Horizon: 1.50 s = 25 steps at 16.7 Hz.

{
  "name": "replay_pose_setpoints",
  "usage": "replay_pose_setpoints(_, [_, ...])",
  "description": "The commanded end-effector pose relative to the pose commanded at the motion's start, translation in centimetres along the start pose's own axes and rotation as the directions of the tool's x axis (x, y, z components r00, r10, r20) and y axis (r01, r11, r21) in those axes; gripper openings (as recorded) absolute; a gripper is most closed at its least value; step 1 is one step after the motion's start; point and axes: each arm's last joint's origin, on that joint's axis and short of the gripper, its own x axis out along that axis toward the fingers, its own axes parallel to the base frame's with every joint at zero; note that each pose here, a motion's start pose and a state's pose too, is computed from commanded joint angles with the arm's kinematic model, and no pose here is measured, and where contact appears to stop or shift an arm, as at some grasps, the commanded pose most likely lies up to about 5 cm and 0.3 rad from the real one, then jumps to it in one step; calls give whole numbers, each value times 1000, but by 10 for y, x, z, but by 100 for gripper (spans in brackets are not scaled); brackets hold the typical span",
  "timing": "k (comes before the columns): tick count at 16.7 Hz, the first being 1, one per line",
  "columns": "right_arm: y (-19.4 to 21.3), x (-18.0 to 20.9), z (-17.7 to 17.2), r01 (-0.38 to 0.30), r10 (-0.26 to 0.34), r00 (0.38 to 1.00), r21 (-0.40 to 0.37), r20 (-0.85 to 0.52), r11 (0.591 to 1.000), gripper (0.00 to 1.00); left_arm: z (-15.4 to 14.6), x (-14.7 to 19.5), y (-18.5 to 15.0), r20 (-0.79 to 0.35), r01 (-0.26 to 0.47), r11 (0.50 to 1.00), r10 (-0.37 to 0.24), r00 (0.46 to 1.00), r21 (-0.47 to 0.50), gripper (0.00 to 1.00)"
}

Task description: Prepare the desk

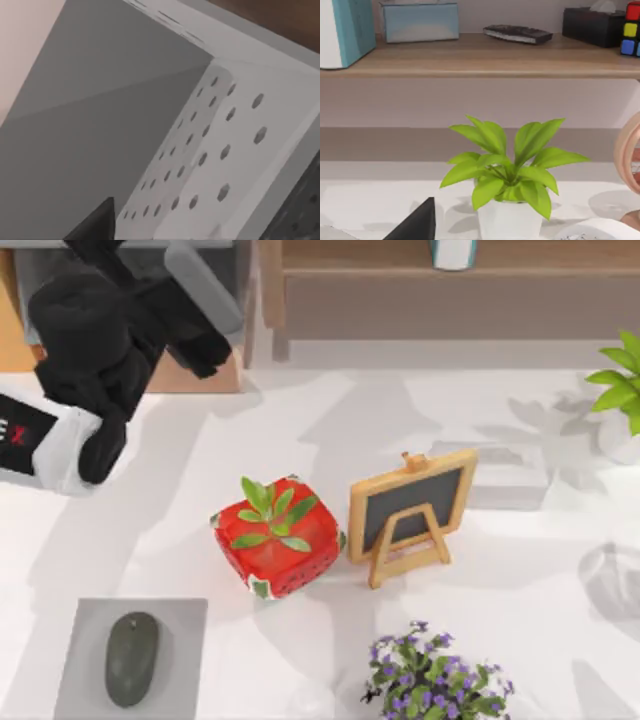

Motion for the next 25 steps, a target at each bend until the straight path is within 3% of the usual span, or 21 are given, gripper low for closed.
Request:
replay_pose_setpoints(5, [0,0,0,0,0,1000,0,0,1000,100,123,3,-59,57,95,945,-81,995,-314,100])
replay_pose_setpoints(8, [0,0,0,0,0,1000,0,0,1000,100,180,15,-81,37,76,867,-66,997,-492,100])
replay_pose_setpoints(11, [0,0,0,0,0,1000,0,0,1000,100,223,32,-96,-12,9,764,-22,1000,-645,100])
replay_pose_setpoints(14, [0,0,0,0,0,1000,0,0,1000,100,250,52,-104,-75,-79,650,34,997,-756,100])
replay_pose_setpoints(18, [0,0,0,0,0,1000,0,0,1000,100,264,72,-108,-150,-177,527,93,984,-832,100])
replay_pose_setpoints(21, [0,0,0,0,0,1000,0,0,1000,100,265,78,-110,-174,-205,492,108,979,-846,100])
replay_pose_setpoints(25, [0,0,0,0,0,1000,0,0,1000,100,265,78,-110,-174,-205,492,108,979,-846,100])
